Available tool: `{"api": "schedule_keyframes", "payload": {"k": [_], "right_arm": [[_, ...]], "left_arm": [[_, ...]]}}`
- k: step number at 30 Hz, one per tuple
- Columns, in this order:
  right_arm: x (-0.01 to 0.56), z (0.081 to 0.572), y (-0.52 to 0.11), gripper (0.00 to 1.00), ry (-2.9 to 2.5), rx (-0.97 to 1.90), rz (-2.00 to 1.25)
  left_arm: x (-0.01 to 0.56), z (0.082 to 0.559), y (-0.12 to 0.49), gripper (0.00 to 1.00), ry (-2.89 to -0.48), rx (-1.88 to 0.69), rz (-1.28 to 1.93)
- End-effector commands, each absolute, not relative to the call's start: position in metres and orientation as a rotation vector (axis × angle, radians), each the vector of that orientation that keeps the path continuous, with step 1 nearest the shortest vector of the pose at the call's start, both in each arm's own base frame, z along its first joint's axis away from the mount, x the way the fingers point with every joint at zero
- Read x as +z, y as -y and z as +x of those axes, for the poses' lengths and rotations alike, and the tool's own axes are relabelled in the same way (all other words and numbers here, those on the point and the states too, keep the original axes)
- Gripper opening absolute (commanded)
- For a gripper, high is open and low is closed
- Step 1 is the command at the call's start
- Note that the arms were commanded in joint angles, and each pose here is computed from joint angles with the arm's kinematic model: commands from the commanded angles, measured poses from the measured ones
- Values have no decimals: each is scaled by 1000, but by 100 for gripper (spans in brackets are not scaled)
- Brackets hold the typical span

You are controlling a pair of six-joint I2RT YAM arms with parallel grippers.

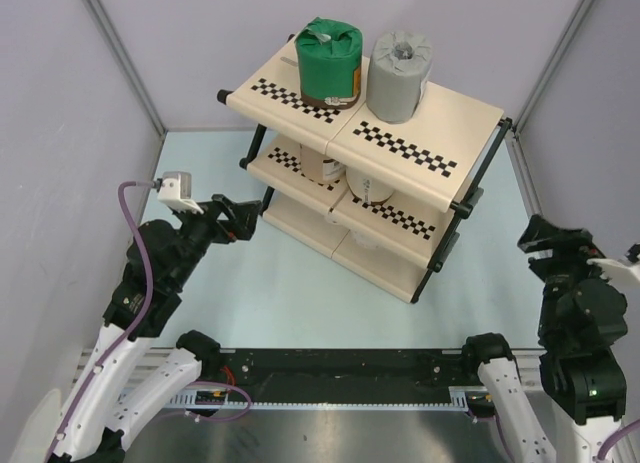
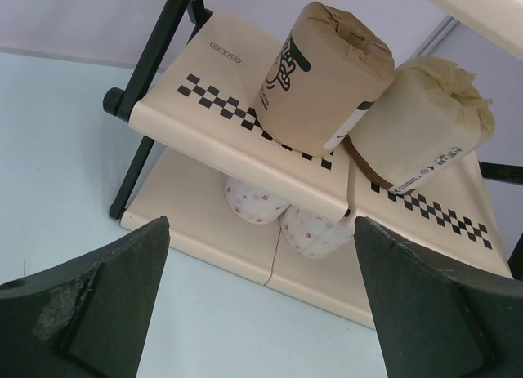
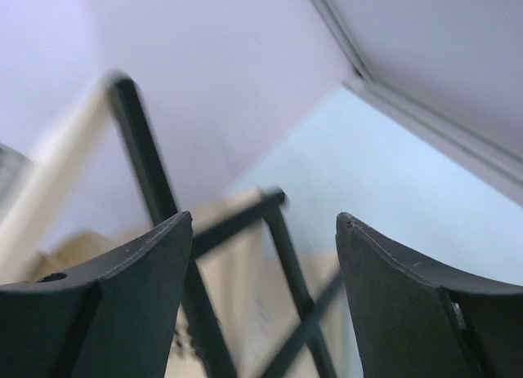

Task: Place and organize the paper towels onto the shelf

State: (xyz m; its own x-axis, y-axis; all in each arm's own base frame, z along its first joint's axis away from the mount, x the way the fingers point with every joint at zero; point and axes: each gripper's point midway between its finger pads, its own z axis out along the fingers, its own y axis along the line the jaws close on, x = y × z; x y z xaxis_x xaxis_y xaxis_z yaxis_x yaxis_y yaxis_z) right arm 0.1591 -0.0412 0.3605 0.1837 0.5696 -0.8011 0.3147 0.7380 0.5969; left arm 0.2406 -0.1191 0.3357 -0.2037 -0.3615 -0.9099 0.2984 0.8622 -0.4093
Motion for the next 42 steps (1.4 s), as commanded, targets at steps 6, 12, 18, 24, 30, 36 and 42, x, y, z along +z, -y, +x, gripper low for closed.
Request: {"api": "schedule_keyframes", "payload": {"k": [6,12,18,24,30,36,42], "right_arm": [[546,234,11,20,-1054,275,427],[600,266,-22,0,-1007,324,223],[615,337,-73,0,-1150,460,35],[598,396,-91,0,-1238,503,15],[571,429,-101,0,-1327,523,7],[545,434,-125,0,-1403,607,-123],[522,423,-142,0,-1433,685,-223]], "left_arm": [[358,227,115,99,-1616,-639,-55],[360,217,107,99,-1603,-631,-71],[362,214,108,99,-1599,-660,-88],[364,210,107,99,-1592,-668,-91],[363,208,103,99,-1592,-657,-100],[364,208,101,99,-1595,-639,-95],[363,209,101,99,-1601,-633,-92]]}}
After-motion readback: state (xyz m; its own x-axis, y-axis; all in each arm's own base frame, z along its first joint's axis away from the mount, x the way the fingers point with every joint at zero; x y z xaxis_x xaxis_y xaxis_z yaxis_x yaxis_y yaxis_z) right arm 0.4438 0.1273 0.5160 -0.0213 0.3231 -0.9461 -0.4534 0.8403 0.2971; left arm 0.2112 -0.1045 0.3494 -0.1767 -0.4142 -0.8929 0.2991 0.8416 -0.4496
